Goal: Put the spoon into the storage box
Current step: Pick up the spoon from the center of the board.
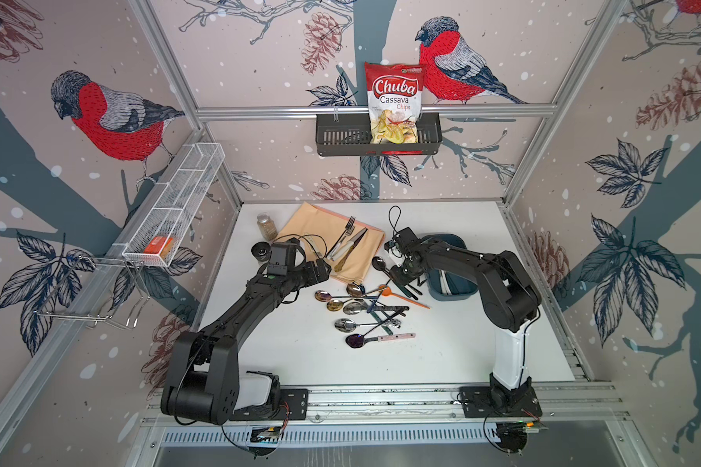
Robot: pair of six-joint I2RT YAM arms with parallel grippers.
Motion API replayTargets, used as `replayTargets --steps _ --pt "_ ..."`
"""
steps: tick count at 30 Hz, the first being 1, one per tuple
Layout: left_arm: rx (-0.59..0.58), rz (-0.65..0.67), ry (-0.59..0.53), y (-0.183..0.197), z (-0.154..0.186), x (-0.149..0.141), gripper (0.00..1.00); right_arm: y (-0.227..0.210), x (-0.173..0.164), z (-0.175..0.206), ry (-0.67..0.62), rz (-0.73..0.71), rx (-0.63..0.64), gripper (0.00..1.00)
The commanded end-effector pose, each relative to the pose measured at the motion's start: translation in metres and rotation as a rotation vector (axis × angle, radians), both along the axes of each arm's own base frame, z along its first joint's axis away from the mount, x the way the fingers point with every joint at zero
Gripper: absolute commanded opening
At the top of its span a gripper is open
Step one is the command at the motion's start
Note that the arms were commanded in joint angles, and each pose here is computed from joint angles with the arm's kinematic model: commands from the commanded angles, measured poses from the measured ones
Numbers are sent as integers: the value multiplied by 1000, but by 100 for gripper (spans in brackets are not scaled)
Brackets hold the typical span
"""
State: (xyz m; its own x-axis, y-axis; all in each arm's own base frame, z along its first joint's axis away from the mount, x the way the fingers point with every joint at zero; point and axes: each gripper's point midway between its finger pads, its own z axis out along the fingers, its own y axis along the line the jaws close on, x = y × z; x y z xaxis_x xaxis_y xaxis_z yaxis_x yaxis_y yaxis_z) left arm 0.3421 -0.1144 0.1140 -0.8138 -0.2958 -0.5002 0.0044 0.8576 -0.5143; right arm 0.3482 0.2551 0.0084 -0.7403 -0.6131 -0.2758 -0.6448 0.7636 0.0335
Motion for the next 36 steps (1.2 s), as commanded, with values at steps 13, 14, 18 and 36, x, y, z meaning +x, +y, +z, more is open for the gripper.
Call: replayTargets --steps 13,14,18,36 --pt "34 -50 -62 -5 15 6 96 -1 -5 23 -41 -23 -52 10" --pt "40 -54 -62 -6 15 5 96 -1 -3 27 -53 -30 -46 9" --pt "66 -81 -74 -13 18 5 96 -4 4 39 -93 -66 -57 9" --pt "95 -147 -108 -36 27 9 96 -22 18 58 -193 -140 -144 8"
